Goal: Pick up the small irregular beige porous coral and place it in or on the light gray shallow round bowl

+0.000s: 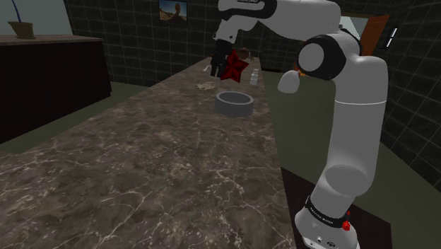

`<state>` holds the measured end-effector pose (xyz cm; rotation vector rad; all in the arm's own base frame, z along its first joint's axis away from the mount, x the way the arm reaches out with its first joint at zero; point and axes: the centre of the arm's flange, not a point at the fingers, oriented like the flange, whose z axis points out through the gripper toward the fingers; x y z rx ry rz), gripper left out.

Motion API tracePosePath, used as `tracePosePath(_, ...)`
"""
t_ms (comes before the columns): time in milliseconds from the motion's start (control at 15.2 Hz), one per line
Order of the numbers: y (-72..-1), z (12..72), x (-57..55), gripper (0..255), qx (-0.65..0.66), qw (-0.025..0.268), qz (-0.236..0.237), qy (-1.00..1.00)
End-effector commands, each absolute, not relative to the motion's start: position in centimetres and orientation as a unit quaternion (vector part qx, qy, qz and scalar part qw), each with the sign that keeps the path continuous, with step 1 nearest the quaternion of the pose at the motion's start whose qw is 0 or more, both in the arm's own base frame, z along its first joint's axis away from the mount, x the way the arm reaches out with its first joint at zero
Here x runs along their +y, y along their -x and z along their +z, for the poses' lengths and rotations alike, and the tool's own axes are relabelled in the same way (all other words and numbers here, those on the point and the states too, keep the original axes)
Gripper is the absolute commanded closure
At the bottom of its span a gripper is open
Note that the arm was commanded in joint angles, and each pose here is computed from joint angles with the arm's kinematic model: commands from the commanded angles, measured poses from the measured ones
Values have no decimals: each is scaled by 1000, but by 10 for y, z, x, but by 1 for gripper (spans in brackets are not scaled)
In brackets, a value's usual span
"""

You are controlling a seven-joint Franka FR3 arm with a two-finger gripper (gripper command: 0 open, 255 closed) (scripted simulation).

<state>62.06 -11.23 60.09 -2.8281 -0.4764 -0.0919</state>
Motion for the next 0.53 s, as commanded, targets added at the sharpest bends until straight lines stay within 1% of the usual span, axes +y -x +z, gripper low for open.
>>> tracePosePath(0,-626,599,-118,0,-155,153,-32,975)
tracePosePath(462,-626,566,-107,0,-155,153,-32,975)
